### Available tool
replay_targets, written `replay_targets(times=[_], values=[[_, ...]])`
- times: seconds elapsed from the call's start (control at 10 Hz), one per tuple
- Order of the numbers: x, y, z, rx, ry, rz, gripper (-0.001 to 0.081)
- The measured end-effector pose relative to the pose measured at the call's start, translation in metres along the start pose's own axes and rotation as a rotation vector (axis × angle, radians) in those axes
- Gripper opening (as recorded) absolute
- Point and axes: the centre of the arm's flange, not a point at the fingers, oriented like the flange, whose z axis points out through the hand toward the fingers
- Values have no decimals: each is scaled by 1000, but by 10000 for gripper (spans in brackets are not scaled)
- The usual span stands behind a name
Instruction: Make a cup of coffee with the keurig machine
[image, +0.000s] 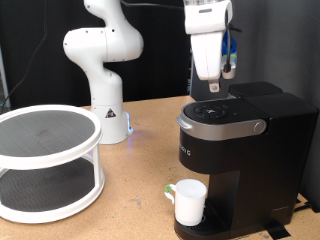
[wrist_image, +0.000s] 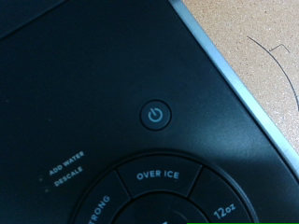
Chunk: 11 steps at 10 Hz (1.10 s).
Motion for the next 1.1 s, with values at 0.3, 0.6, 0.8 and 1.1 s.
replay_targets(times=[0.3, 0.6, 0.8, 1.1], values=[[0, 2, 8, -1, -9, 2, 432], [-2, 5, 17, -13, -27, -5, 89], [-2, 9, 22, -24, -13, -3, 6], [-4, 16, 30, -44, -7, 6, 2]])
